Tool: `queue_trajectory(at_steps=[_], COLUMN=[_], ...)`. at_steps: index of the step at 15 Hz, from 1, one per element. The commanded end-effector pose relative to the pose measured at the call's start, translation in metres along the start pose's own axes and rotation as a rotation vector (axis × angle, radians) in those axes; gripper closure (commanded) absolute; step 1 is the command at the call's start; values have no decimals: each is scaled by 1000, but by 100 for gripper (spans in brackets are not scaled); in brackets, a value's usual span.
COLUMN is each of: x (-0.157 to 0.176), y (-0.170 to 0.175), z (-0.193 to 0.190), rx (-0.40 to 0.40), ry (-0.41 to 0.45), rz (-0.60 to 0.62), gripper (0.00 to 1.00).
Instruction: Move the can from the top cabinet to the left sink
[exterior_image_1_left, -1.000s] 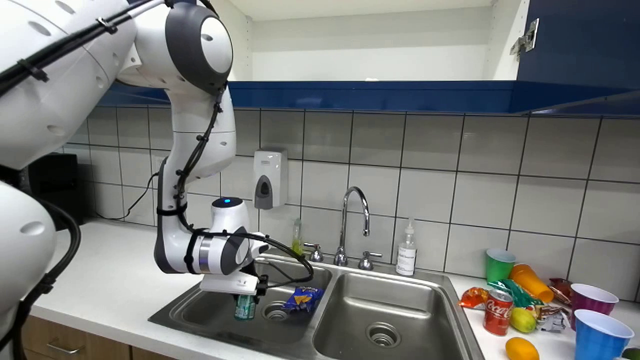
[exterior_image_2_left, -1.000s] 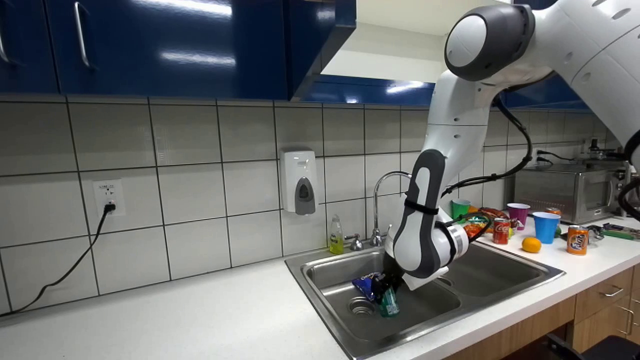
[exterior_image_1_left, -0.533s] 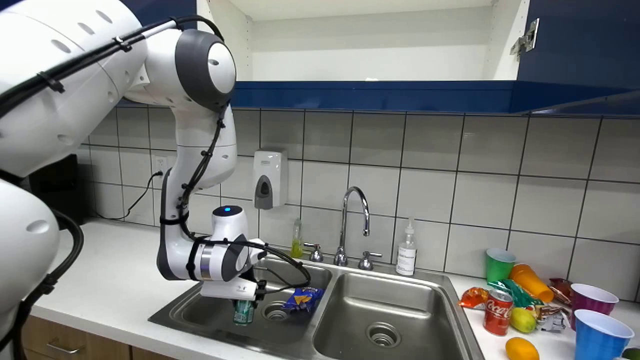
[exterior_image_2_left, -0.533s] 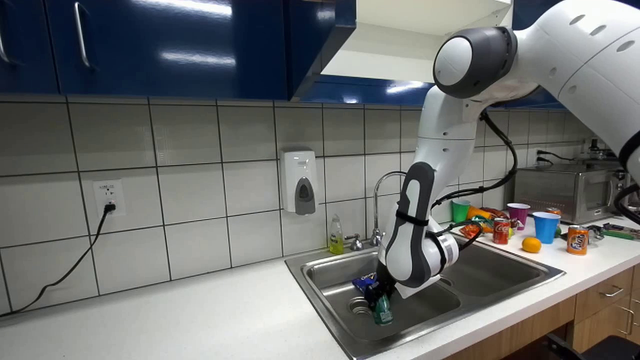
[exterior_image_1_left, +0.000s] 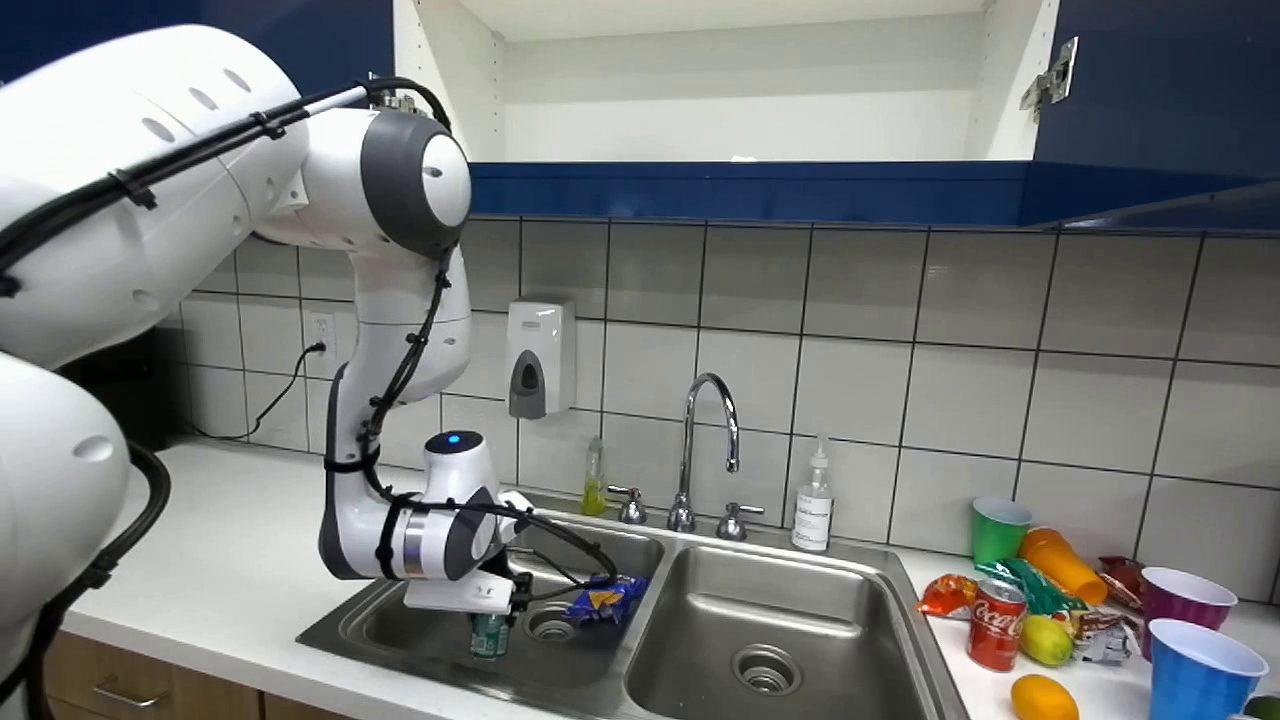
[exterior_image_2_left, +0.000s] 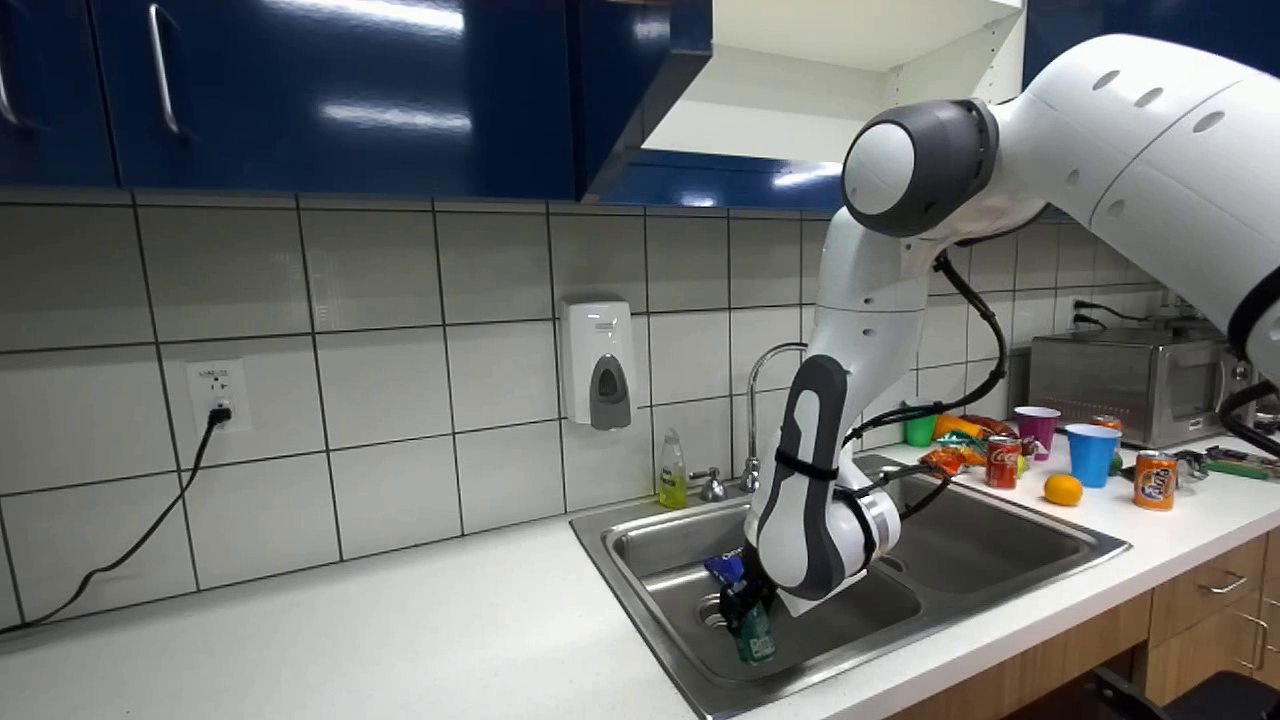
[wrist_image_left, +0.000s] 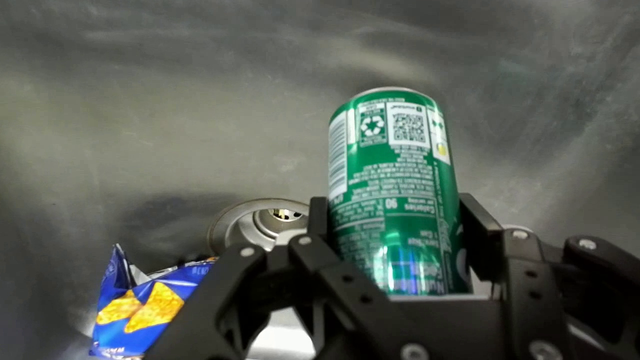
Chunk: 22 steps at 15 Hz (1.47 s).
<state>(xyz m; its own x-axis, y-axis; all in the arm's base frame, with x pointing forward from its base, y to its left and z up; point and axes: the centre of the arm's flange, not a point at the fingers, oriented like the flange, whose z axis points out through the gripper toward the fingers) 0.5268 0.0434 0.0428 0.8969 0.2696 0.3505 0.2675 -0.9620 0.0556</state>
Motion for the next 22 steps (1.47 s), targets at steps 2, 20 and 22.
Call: queue_trajectory(at_steps=[2, 20, 22], x=[10, 32, 32], y=[-6, -15, -14], z=[23, 52, 51], rx=[-21, -25, -22], ry=[49, 116, 118], rz=[-7, -5, -4], gripper=[62, 0, 0])
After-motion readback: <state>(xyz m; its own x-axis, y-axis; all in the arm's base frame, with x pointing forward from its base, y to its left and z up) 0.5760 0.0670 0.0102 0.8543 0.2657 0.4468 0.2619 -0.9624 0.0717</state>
